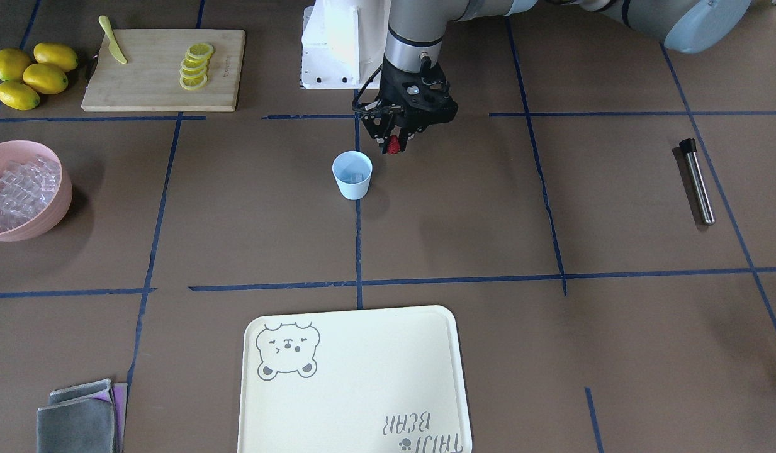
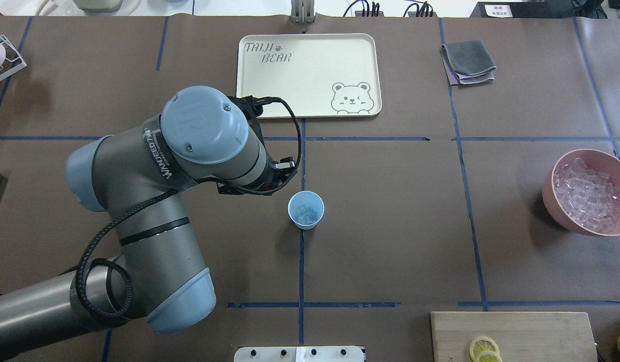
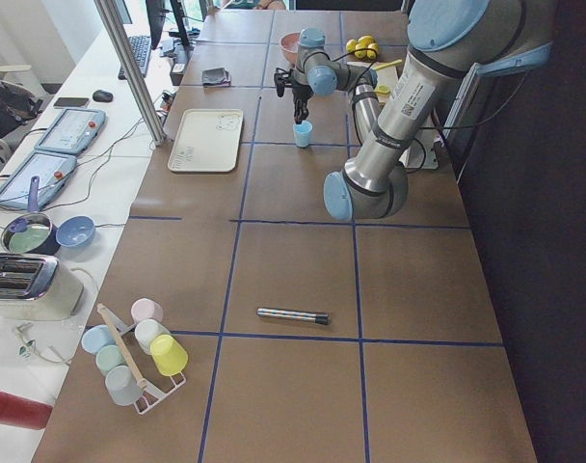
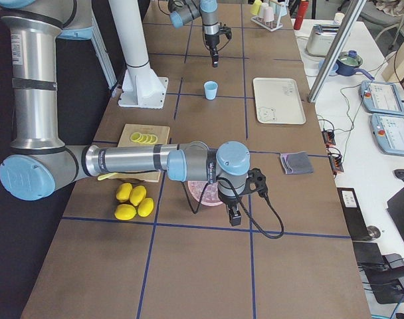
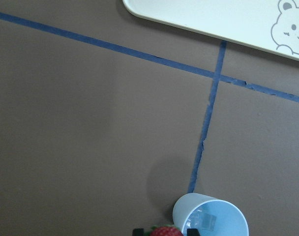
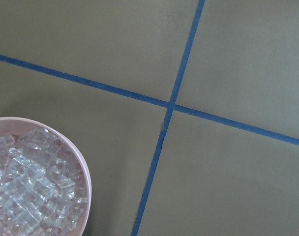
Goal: Mash ice and strawberries in cup
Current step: 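Carry the strawberry with the left gripper over the light-blue cup, then open the left gripper to drop the strawberry into the cup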
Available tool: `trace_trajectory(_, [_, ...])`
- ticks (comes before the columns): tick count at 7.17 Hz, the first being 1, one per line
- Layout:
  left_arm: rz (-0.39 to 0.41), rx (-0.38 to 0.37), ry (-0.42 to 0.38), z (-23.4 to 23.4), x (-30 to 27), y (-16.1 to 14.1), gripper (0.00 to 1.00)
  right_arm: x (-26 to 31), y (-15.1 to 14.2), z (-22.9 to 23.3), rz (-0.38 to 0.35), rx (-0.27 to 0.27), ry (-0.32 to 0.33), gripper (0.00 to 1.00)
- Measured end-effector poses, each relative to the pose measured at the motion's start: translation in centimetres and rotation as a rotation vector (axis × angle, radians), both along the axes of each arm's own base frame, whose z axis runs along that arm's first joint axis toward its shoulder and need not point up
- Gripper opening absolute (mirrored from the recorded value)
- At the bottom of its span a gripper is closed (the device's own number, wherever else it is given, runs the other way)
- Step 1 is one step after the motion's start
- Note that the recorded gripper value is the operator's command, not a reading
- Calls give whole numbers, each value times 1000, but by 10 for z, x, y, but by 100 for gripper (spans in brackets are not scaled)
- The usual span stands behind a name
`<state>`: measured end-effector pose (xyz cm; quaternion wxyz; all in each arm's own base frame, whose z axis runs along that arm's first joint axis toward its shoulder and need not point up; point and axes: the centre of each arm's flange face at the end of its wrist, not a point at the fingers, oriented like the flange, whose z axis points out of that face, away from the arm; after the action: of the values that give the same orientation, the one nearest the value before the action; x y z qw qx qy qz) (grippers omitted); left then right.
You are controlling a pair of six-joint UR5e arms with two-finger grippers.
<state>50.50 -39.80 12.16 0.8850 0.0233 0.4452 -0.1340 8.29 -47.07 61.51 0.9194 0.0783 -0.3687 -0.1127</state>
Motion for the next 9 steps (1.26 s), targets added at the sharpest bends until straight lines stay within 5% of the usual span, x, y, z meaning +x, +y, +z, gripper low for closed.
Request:
trace_trajectory(5, [5, 6, 30, -6, 56, 12, 0, 0, 3, 6, 4, -15, 1, 99])
trace_trajectory(7, [8, 5, 27, -6, 60, 12, 9, 0, 3, 4, 6, -14, 1, 99])
trace_trajectory(8, [8, 4, 24, -6, 62, 12, 34, 0, 2, 4, 7, -14, 1, 99])
trace_trajectory(9, [9, 6, 25, -6, 62, 12, 70, 0, 1, 3, 7, -13, 1, 99])
